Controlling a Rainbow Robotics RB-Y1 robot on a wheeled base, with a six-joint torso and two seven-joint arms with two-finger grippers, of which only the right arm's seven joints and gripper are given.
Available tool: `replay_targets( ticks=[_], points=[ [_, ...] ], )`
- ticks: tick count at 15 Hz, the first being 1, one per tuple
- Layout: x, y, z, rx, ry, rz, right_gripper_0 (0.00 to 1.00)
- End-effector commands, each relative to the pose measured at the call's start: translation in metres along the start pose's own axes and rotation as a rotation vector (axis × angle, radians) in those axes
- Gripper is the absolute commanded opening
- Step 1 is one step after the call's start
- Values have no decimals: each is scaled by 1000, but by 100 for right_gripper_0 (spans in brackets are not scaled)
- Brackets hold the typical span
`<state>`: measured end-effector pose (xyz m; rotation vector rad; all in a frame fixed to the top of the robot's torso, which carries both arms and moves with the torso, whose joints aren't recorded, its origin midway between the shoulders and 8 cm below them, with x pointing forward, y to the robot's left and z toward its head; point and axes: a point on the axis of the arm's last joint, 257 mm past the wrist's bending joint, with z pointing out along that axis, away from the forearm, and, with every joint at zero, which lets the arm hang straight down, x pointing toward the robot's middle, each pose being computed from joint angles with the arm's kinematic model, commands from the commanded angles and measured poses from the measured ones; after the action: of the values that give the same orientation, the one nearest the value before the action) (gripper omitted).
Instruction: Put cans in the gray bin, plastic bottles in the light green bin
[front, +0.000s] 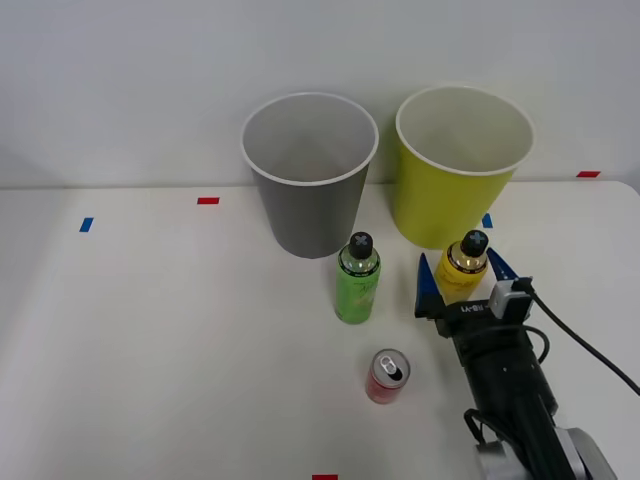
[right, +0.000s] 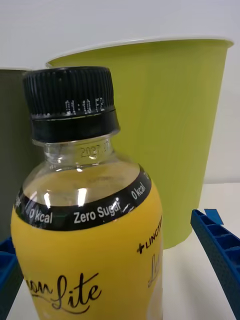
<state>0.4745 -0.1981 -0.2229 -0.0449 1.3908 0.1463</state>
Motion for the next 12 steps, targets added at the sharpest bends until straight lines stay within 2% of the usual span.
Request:
replay_targets(
  ticks=[1,12],
  points=[
    [-5,1,4,-3,-11,3,100],
    [-1,-6,6,13,8,-8,100]
  ],
)
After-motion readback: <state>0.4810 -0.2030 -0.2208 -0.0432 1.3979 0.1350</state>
